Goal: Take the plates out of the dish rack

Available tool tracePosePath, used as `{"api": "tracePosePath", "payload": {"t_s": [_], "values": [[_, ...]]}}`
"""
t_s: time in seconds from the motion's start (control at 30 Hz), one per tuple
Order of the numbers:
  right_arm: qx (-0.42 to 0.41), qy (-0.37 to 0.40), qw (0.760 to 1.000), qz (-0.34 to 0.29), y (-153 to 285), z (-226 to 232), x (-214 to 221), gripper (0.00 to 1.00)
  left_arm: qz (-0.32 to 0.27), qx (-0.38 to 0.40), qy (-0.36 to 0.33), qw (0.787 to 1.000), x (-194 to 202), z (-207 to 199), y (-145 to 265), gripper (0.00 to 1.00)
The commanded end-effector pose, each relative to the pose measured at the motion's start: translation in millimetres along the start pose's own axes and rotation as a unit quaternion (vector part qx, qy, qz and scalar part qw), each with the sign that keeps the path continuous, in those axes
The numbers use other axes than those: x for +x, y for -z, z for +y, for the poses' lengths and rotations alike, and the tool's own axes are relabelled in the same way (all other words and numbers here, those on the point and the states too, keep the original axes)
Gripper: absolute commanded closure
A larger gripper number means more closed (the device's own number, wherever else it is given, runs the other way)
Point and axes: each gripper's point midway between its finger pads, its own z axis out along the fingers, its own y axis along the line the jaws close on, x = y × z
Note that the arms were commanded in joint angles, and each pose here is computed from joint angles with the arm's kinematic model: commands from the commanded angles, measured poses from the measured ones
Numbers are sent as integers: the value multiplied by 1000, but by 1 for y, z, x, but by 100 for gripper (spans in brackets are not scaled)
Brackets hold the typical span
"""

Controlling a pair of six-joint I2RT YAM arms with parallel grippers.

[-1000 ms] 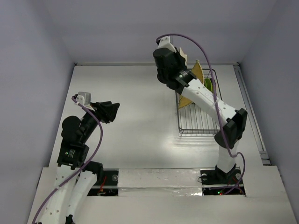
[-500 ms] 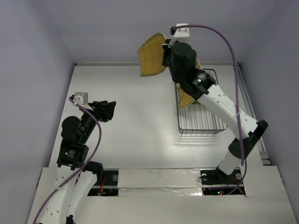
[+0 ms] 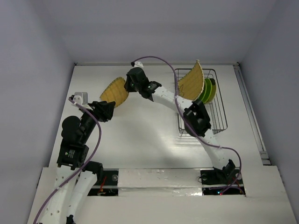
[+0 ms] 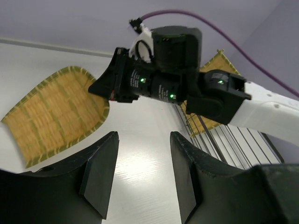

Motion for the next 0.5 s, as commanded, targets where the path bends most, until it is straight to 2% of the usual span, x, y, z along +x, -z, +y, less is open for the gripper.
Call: {"api": "tracePosePath", "payload": {"t_s": [0.0, 0.07, 0.17, 0.2, 0.27, 0.3, 0.37, 0.4, 0.47], "values": [[-126, -96, 986, -49, 19, 71, -55, 97, -24, 13, -7, 1000, -16, -7, 1, 55], [-143, -111, 983, -24, 10, 73, -36, 95, -23, 16, -6, 1000, -15, -8, 1, 55], [-142, -124, 982, 21, -5, 67, 0, 83, -20, 19, -6, 1000, -13, -9, 0, 55], [-136, -128, 982, 28, -8, 59, 4, 75, -19, 19, -5, 1000, -13, -9, 0, 55], [-129, -131, 982, 47, -12, 53, 19, 66, -17, 20, -5, 1000, -12, -9, 0, 55], [-127, -131, 982, 49, -12, 51, 22, 52, -18, 20, -5, 1000, -12, -9, 0, 55], [-118, -124, 984, 49, -9, 44, 27, 42, -15, 21, -5, 1000, -11, -9, -1, 55], [-115, -122, 985, 48, -8, 42, 27, 33, -14, 21, -5, 1000, -10, -9, -1, 55], [-109, -109, 987, 42, -2, 39, 23, 28, -13, 24, -4, 1000, -10, -10, -1, 55]]}}
